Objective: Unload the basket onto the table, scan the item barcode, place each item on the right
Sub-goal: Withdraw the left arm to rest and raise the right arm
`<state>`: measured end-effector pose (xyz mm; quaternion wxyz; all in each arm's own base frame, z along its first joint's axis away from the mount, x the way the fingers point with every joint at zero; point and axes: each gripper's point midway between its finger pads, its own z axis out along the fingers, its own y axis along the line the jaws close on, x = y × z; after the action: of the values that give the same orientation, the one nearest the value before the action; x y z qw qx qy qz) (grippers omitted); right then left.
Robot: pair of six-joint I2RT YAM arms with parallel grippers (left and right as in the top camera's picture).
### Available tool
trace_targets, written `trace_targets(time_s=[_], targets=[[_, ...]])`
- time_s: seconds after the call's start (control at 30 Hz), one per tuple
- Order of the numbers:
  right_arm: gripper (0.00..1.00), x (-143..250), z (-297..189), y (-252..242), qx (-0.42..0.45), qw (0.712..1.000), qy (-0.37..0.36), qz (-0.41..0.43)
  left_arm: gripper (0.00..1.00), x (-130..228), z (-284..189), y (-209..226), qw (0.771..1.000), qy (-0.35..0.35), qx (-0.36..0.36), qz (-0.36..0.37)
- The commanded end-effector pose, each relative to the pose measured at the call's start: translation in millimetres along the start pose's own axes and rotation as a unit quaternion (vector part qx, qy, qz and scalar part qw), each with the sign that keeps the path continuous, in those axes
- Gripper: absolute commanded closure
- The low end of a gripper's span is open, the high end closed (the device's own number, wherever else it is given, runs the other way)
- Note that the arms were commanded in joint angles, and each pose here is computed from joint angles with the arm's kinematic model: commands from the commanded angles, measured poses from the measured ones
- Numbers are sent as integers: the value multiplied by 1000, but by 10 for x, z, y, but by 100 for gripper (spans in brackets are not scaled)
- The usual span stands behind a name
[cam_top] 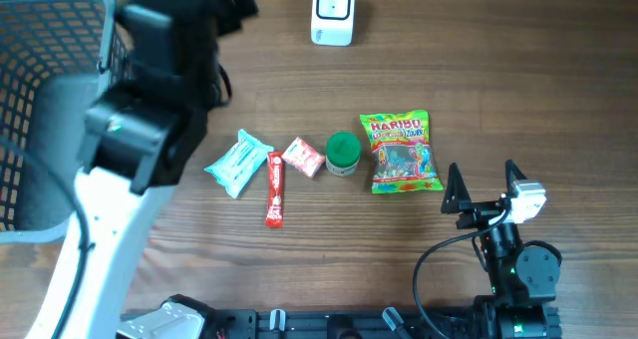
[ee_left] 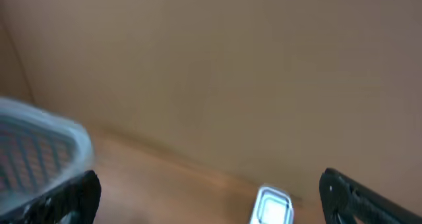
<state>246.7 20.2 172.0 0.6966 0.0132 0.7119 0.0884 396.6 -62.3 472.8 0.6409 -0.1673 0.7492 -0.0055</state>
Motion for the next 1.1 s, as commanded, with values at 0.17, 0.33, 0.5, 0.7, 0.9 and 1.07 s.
trace_targets(time_s=[0.17, 0.33, 0.5, 0.7, 0.9, 1.07], targets=[[0, -15, 1, -6, 3, 1000, -4, -7, 0, -1073, -319, 769, 968, -142, -180, 100], [0, 9, -7, 183, -51, 991, 10, 122, 0, -1211, -292, 987, 960, -164, -211, 81], [0, 61, -67, 523, -138, 930, 70, 334, 0, -1316, -284, 1047, 955, -187, -220, 64], [0, -114, -164, 775, -213, 891, 82, 394, 0, -1084, -189, 1048, 962, -138, -215, 93], [1, -410, -243, 880, -239, 912, 67, 326, 0, -1067, -336, 1095, 967, -134, -203, 72], [1, -569, -192, 900, -213, 922, 116, 301, 0, -1145, -624, 1193, 967, -151, -197, 59]])
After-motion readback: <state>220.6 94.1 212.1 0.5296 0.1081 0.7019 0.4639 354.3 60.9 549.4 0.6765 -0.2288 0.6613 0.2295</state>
